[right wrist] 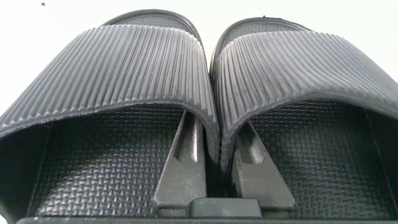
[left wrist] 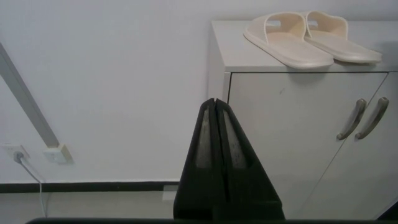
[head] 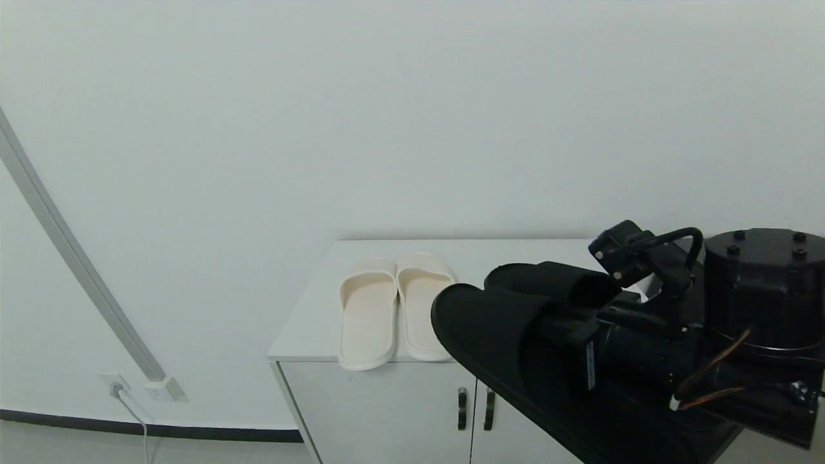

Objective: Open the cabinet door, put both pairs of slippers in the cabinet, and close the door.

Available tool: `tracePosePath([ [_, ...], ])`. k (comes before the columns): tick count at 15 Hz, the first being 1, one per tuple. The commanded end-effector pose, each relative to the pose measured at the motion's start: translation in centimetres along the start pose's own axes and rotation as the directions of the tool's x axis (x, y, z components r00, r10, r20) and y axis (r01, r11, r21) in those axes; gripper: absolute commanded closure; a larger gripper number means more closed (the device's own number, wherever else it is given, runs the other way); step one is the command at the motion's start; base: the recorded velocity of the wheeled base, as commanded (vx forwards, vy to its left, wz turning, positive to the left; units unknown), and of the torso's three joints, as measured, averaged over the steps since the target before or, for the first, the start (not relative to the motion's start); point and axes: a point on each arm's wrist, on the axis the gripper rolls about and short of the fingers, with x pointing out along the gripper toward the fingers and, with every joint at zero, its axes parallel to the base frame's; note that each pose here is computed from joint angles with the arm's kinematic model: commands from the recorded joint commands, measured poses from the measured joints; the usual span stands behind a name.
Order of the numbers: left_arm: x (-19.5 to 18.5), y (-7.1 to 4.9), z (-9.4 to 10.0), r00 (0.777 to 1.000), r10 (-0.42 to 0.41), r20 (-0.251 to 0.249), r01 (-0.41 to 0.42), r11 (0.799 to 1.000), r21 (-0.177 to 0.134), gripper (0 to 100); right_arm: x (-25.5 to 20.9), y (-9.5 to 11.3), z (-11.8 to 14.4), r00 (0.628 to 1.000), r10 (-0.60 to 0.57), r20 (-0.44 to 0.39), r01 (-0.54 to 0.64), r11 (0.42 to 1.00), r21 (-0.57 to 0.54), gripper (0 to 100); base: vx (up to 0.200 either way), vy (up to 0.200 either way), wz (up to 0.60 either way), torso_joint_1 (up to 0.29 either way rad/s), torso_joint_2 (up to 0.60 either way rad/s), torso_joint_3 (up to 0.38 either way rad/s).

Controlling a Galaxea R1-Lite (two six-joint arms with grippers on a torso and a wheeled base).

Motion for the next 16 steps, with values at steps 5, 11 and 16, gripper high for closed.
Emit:
tracePosePath([
  [5, 0.0, 0.0, 0.0, 1.000, 0.001, 0.000, -0.001, 1.000, -0.001, 100, -1.9, 0.9, 0.4, 0.998, 0.056, 0.014, -0.056, 0.998, -0.011, 100, 0.000, 0.000, 0.00, 0.000, 0.00, 0.000],
  [11, 0.0, 0.0, 0.0, 1.000, -0.001, -0.001, 0.001, 1.000, -0.001, 100, -1.8, 1.0, -0.1, 0.998, 0.065, -0.002, -0.065, 0.998, -0.014, 100, -0.200, 0.000, 0.00, 0.002, 0.00, 0.004],
  [16, 0.0, 0.0, 0.0, 1.000, -0.001, 0.000, 0.001, 1.000, -0.001, 100, -1.9, 1.0, -0.6, 0.995, 0.096, -0.018, -0.096, 0.995, -0.014, 100, -0.200, 0.000, 0.00, 0.002, 0.00, 0.001],
])
